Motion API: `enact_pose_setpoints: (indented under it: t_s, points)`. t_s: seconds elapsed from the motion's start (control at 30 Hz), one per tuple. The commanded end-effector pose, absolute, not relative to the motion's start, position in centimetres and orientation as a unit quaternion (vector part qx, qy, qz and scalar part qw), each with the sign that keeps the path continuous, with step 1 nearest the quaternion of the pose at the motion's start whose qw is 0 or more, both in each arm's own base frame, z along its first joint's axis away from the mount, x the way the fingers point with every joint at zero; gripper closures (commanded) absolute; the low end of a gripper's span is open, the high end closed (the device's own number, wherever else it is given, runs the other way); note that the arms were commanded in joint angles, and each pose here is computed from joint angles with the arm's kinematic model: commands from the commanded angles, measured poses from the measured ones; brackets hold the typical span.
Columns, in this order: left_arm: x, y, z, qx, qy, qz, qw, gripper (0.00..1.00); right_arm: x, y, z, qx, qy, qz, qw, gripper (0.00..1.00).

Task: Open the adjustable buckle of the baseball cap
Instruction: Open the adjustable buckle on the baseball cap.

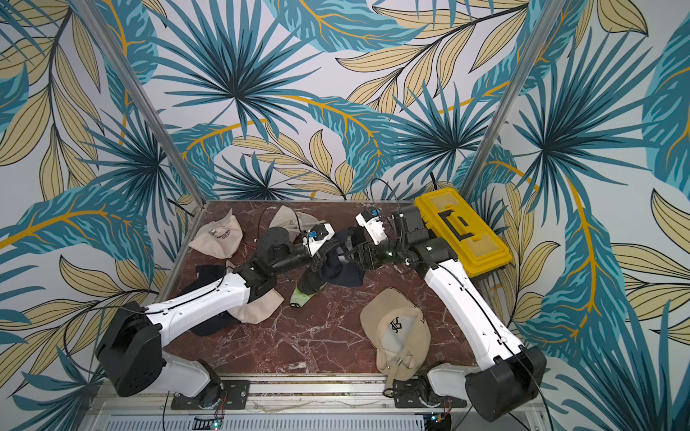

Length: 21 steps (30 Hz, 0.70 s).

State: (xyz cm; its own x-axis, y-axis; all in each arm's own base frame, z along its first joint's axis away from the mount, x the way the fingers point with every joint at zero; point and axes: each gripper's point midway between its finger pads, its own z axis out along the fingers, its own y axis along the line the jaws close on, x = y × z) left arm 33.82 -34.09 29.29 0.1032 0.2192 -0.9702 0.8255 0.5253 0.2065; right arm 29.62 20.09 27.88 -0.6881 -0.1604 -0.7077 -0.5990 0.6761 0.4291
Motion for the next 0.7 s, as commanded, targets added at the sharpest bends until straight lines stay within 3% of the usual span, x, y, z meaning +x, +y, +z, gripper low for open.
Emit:
enact_pose_setpoints:
  t_s: [0.0,0.37,0.67]
  points:
    - [35.3,-33.4,31.6,0.347,0.643,-0.261,0.631,1.00,30.3,19.6,27.2,-0.150,0.858,0.347,0.347,0.37]
    - [33.8,-34.1,31.7,0.365,0.631,-0.300,0.615,1.00,31.4,18.4,27.9,-0.111,0.838,0.335,0.416,0.39]
    - [32.5,-34.7,32.2,0.389,0.613,-0.323,0.607,1.00,32.0,21.5,28.4,-0.132,0.817,0.418,0.374,0.59]
